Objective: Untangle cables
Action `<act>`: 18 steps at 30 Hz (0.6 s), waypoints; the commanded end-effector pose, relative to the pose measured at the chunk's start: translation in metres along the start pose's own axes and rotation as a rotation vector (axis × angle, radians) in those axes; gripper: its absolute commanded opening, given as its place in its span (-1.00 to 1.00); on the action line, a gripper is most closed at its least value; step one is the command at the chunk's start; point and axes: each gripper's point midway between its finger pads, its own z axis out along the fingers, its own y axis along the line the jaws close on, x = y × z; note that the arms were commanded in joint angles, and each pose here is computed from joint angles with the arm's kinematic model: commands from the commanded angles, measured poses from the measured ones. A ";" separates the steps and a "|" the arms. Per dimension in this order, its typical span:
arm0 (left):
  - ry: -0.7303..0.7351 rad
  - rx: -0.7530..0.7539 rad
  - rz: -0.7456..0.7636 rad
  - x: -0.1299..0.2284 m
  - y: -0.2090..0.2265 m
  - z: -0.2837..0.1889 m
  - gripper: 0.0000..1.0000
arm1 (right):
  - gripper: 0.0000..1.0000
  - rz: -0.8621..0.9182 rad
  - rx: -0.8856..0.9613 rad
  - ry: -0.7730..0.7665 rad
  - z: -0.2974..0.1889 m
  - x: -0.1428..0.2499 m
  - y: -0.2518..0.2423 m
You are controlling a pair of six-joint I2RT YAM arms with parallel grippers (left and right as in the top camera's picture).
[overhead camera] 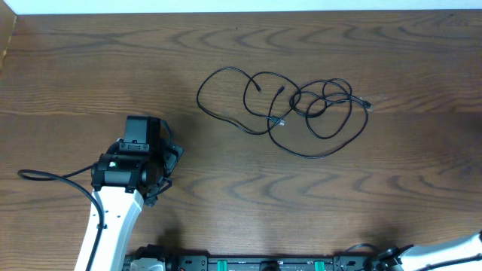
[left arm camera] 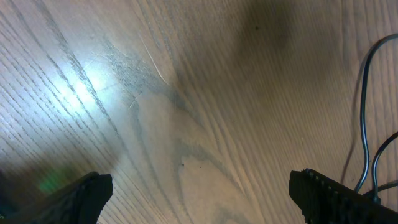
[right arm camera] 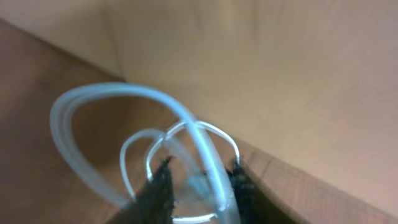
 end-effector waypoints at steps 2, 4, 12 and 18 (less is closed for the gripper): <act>-0.004 0.008 -0.018 -0.003 -0.003 -0.003 0.96 | 0.33 0.019 -0.072 0.071 0.020 0.026 0.009; -0.004 0.008 -0.018 -0.003 -0.003 -0.003 0.95 | 0.48 0.018 -0.073 0.084 0.021 0.029 0.009; -0.004 0.008 -0.018 -0.003 -0.003 -0.003 0.95 | 0.81 0.023 -0.083 0.178 0.017 0.051 0.014; -0.004 0.008 -0.018 -0.003 -0.003 -0.003 0.96 | 0.55 0.010 -0.186 0.205 0.012 0.058 0.042</act>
